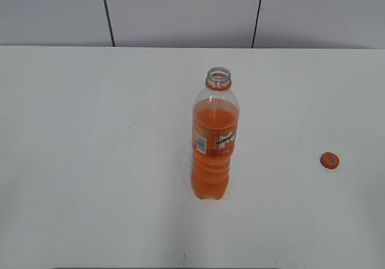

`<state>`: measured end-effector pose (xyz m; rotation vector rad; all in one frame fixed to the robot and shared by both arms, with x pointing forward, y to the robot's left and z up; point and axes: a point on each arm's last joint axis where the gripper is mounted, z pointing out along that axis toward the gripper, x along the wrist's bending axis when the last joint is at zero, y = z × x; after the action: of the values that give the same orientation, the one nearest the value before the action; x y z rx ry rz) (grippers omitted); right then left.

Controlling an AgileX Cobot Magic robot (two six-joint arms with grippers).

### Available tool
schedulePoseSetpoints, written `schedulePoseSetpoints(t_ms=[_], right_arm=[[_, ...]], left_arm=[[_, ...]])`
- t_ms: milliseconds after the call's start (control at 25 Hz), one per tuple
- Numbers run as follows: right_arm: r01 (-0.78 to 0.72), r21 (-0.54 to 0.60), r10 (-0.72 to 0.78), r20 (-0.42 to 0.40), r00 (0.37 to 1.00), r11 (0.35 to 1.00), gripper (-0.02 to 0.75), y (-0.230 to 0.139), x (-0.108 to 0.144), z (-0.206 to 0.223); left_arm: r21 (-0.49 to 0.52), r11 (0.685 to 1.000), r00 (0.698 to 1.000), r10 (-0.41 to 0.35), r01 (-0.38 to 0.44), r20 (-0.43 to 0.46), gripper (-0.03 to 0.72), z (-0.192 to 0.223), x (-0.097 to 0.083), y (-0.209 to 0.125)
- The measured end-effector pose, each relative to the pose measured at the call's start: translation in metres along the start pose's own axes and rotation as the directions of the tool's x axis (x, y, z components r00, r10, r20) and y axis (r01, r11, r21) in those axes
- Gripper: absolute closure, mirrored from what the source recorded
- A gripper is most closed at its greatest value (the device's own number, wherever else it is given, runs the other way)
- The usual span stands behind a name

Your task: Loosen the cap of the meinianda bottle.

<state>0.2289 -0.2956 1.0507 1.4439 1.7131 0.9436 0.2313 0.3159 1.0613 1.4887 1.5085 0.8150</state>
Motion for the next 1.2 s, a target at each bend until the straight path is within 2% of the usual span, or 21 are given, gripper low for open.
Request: schedulePoseSetpoints(t_ms=[240, 360, 480, 560, 840, 960, 1200], right_arm=[[-0.001, -0.012, 0.001, 0.002, 1.000, 1.000, 0.194, 0.001, 0.000, 0.001], [-0.001, -0.012, 0.001, 0.002, 1.000, 1.000, 0.194, 0.001, 0.000, 0.001], [-0.001, -0.012, 0.001, 0.003, 1.000, 1.000, 0.194, 0.001, 0.000, 0.001], [-0.001, -0.012, 0.001, 0.003, 1.000, 1.000, 0.194, 0.001, 0.000, 0.001], [-0.001, -0.013, 0.001, 0.003, 1.000, 1.000, 0.194, 0.001, 0.000, 0.001], [-0.001, -0.013, 0.001, 0.003, 1.000, 1.000, 0.194, 0.001, 0.000, 0.001], [-0.002, -0.013, 0.002, 0.003, 1.000, 1.000, 0.194, 0.001, 0.000, 0.001]], left_arm=[[0.014, 1.000, 0.998, -0.029, 0.028, 0.059, 0.252, 0.000, -0.005, -0.002], [0.015, 1.000, 0.998, -0.020, 0.019, 0.066, 0.255, 0.000, -0.006, -0.002], [0.001, 0.994, 0.991, 0.110, -0.111, 0.072, 0.260, 0.000, -0.006, -0.001], [-0.001, 0.987, 0.983, 0.162, -0.162, 0.088, 0.262, 0.000, -0.008, -0.002], [-0.004, 0.983, 0.979, 0.181, -0.182, 0.097, 0.262, 0.000, -0.010, -0.002], [-0.003, 0.987, 0.986, 0.160, -0.160, 0.054, 0.262, 0.000, -0.010, -0.002], [-0.008, 0.999, 0.991, 0.050, -0.051, -0.128, 0.262, -0.001, -0.015, -0.003]])
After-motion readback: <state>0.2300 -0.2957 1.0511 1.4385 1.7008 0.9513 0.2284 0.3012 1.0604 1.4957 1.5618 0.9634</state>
